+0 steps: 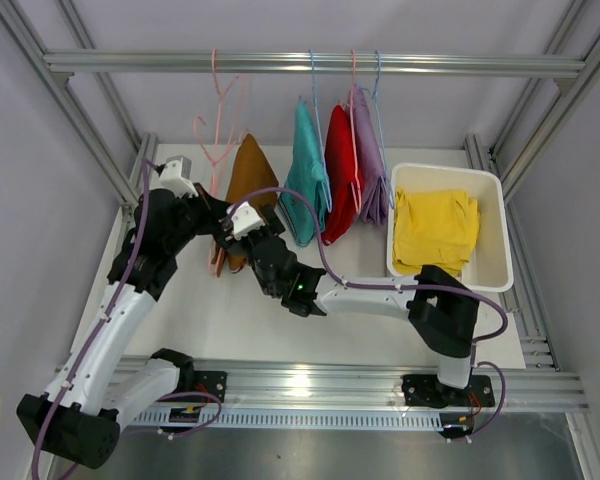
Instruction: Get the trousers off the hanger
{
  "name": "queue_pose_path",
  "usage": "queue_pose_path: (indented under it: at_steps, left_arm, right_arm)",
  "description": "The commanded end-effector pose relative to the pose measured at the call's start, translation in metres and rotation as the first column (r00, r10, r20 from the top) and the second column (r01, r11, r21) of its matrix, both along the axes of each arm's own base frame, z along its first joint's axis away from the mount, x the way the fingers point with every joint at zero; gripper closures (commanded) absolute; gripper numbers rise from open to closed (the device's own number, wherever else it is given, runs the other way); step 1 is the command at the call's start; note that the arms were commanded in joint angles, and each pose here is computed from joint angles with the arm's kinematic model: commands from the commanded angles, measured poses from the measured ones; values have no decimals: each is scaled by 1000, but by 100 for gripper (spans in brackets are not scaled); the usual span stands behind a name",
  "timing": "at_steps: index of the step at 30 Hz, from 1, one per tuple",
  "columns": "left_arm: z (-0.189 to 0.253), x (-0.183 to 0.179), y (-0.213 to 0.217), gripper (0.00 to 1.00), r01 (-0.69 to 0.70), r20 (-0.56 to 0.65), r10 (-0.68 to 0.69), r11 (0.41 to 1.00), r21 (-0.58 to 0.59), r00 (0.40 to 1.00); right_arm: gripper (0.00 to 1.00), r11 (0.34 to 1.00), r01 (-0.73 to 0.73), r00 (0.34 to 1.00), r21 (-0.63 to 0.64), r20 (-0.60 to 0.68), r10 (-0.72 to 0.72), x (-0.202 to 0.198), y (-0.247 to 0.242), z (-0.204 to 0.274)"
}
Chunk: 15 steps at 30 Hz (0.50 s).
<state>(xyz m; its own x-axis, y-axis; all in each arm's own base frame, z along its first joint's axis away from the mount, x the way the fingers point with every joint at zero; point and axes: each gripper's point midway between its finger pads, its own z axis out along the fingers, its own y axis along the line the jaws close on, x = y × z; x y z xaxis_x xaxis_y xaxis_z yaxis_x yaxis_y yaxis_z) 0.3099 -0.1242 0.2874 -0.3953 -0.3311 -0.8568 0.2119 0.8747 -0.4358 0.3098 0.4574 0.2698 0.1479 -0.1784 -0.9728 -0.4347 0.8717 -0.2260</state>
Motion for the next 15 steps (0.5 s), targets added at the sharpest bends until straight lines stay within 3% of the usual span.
queue_pose_path:
  at_steps: [1,15]
  left_arm:
    - [43,-9,-19,100,112,111,-106,993,-49,988]
    - [44,-10,-20,99,126,116,-119,990,-58,986]
  right_arm:
    - [21,990,139,990,-14,38,-139,25,-16,-20]
    - [27,977,210,978,-35,18,-209,42,-22,-66]
